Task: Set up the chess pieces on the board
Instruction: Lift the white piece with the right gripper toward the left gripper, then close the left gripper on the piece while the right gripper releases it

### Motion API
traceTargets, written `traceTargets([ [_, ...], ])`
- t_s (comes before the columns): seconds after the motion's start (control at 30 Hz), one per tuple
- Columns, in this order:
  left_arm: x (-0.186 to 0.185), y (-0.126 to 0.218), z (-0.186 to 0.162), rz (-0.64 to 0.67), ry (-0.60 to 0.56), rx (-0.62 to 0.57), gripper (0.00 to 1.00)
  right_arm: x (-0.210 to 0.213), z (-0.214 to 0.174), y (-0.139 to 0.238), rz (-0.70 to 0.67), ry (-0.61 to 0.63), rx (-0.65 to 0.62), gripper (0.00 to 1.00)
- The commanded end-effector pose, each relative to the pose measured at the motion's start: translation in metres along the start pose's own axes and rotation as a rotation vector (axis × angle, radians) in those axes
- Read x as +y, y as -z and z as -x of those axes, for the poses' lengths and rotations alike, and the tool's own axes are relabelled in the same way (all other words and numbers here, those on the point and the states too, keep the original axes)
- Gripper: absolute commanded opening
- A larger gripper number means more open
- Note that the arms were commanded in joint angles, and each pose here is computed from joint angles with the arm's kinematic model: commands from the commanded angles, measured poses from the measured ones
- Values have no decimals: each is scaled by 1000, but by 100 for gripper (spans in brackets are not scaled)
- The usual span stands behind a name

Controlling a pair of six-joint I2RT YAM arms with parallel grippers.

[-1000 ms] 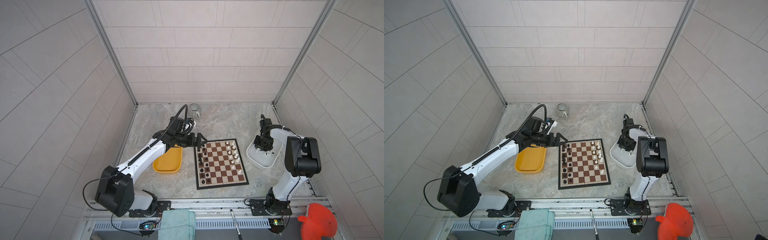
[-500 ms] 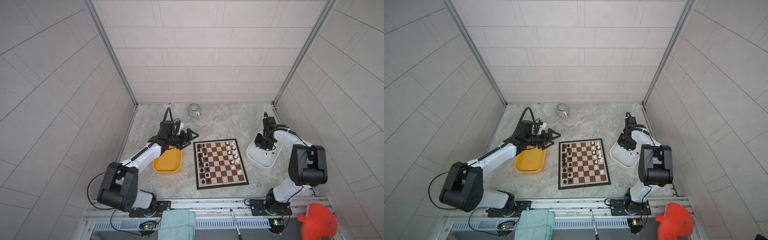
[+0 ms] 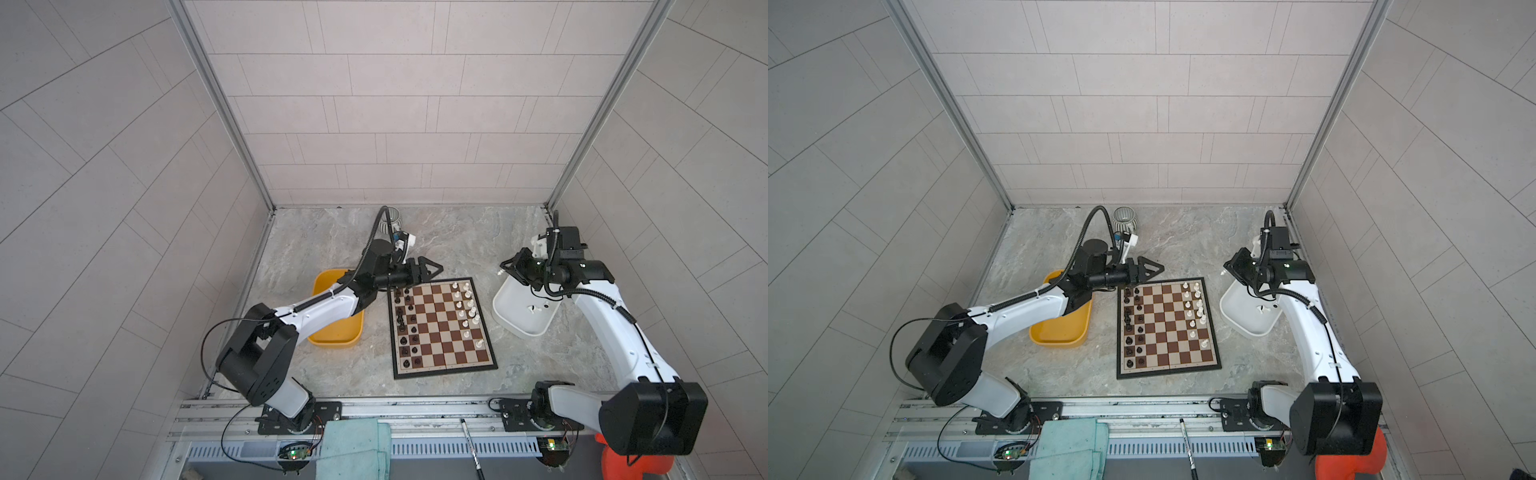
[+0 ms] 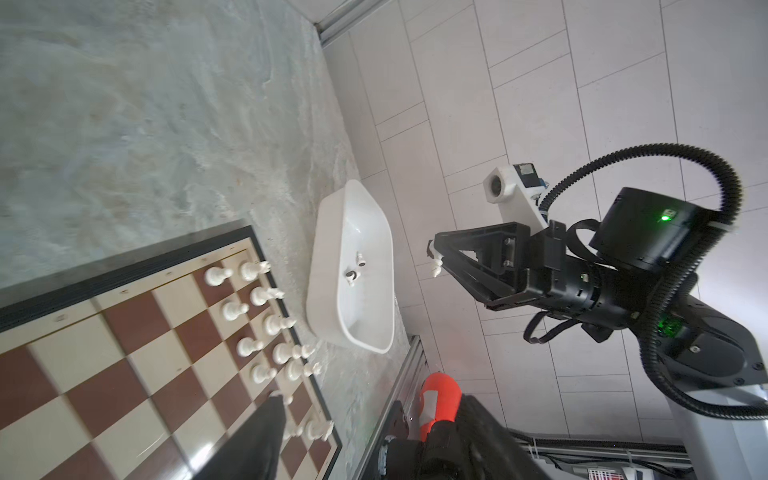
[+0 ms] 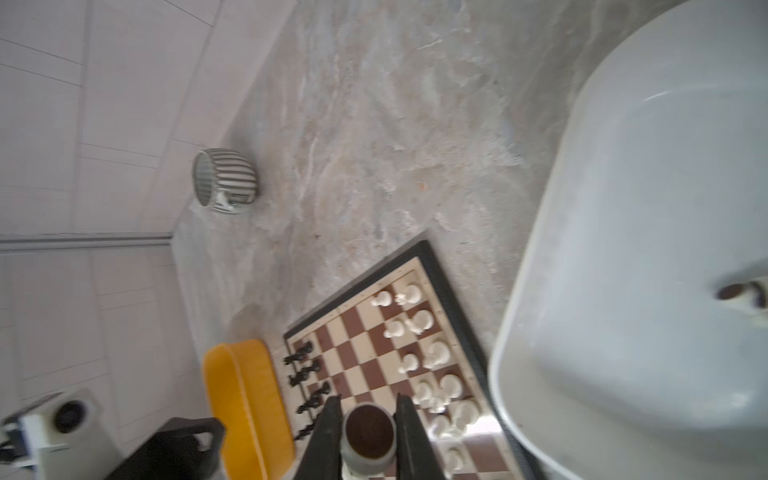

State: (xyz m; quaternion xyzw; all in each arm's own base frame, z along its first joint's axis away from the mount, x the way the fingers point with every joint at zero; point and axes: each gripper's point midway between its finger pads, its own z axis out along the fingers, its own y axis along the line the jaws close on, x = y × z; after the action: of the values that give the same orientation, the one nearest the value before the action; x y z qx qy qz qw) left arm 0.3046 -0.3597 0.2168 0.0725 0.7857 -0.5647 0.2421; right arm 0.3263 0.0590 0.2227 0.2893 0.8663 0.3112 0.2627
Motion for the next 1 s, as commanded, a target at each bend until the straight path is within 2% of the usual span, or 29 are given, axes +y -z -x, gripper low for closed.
traceTargets([
  [0.0,-41,-18,20,-86,-207,-146,67,43,-10,5,198,-149,24,11],
  [0.17,-61,-44,10,-107,-303,-177,65,61,-25,3,278,-208,48,11],
  [0.37,-67,-60,14,-119,-301,-178,59,64,-32,2,307,-232,70,11],
  [0.7,-64,-78,18,-115,-265,-163,43,72,-34,6,349,-242,91,11],
  [0.97,-64,-79,21,-111,-258,-179,31,73,-37,7,362,-244,101,11],
])
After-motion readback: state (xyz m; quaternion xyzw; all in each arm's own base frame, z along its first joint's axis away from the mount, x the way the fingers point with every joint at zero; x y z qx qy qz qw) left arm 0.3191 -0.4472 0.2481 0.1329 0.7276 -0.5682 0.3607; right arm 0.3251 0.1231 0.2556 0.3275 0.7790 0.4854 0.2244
